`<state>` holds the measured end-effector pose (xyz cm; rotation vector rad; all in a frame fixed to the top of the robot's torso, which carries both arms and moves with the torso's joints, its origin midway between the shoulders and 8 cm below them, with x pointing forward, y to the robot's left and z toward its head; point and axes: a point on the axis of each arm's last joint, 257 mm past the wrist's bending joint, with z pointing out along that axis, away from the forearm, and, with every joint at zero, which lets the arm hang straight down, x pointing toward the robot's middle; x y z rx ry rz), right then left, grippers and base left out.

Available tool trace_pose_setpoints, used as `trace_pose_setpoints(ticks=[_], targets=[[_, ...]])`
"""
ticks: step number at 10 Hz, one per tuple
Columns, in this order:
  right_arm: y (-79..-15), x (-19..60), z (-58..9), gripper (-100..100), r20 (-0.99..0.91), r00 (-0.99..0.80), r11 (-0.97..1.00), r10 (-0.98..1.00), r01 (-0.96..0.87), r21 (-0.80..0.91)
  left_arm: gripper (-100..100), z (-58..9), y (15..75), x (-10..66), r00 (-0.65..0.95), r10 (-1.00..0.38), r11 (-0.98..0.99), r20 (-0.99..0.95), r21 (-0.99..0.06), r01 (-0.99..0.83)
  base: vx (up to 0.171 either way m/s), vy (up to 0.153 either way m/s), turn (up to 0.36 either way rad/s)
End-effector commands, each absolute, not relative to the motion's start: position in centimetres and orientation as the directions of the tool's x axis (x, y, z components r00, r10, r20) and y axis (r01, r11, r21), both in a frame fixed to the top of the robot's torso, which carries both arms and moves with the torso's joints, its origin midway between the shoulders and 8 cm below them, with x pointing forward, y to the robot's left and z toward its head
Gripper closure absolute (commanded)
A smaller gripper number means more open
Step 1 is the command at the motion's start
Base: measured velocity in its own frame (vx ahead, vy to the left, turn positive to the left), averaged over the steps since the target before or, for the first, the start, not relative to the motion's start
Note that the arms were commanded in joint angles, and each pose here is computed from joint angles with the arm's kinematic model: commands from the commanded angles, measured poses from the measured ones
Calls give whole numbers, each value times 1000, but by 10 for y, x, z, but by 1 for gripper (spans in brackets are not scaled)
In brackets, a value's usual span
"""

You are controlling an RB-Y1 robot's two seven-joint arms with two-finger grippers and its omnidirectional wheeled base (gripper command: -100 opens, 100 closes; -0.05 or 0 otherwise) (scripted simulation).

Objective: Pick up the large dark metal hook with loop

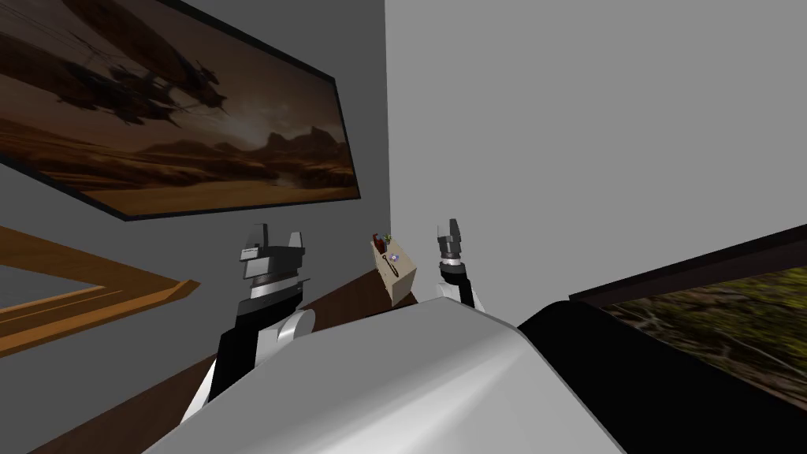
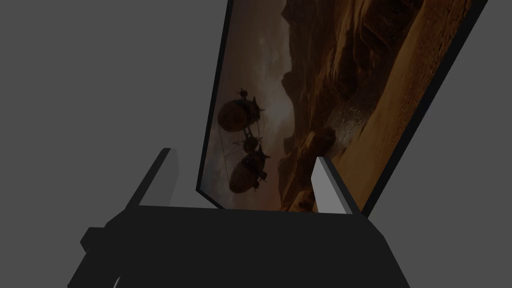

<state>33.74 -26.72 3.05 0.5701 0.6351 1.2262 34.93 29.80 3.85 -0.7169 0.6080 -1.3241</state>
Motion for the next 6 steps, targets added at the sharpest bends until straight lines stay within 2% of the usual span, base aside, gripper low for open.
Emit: trace_pose_setpoints(ticks=[1,3,6], targets=[[-261,345,17,-100,-201,197,281,960,-643,712,0,38,298,349,152,-988,95,5,-762,640,0,52,16],[-255,355,-3,-100,-283,182,334,942,-607,722,0,38,298,349,152,-988,94,5,-762,640,15,144,15],[-247,371,-46,-100,-445,144,448,884,-533,718,0,38,298,349,152,-988,94,6,-762,640,16,199,21]])
